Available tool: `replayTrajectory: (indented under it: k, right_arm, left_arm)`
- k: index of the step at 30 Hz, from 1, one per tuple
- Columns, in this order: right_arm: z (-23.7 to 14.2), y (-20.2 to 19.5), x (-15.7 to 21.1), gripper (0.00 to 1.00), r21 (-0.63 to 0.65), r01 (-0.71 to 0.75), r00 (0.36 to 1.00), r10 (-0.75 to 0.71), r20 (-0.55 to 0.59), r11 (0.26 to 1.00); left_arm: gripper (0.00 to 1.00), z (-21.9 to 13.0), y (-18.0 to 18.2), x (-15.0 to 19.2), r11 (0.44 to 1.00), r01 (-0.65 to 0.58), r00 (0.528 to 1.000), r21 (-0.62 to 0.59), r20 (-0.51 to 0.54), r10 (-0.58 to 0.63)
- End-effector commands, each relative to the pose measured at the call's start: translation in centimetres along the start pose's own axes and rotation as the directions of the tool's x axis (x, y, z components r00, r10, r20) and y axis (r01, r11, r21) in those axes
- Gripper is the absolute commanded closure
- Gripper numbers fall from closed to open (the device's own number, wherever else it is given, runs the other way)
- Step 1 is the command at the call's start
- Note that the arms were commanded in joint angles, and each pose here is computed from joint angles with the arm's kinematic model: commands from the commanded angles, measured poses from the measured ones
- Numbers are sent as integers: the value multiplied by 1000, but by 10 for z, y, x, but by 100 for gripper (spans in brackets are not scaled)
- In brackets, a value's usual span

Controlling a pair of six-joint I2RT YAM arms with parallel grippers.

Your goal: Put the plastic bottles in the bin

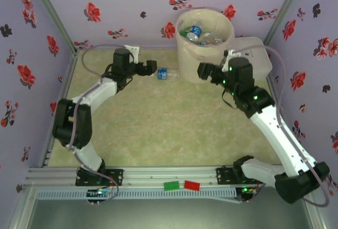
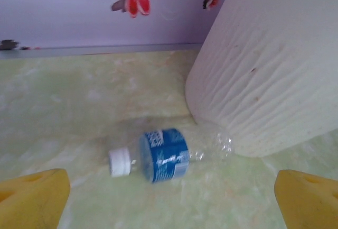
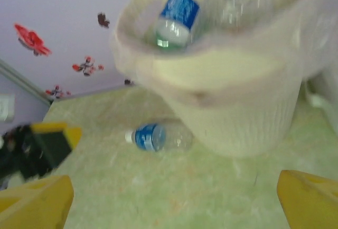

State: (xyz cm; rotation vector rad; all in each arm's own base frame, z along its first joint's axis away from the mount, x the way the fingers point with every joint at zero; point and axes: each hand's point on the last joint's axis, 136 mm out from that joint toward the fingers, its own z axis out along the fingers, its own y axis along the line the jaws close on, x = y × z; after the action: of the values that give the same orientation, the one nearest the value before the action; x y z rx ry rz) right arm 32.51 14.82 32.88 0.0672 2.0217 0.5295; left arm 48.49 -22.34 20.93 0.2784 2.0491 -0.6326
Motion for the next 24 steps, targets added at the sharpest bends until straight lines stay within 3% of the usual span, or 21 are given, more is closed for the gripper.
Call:
replayTrajectory:
  k: [1,6,11,24]
  right_arm:
    - [-6,-2,21,0,-23,-83,996,84,35,996]
    - [-5,-15,76,0,-19,-132,991,131,-41,991]
    - [-3,-32,110,0,24,-158,982,159,-103,987]
    - [8,-53,153,0,74,-226,962,234,-143,971]
  left_arm:
    - [0,28,-13,-1,989,-38,996,146,-69,49]
    - [1,74,-19,3,966,-22,979,257,-190,73]
    - [2,109,-11,23,959,32,962,282,-270,47]
    - [2,130,-23,67,948,37,931,316,-356,82]
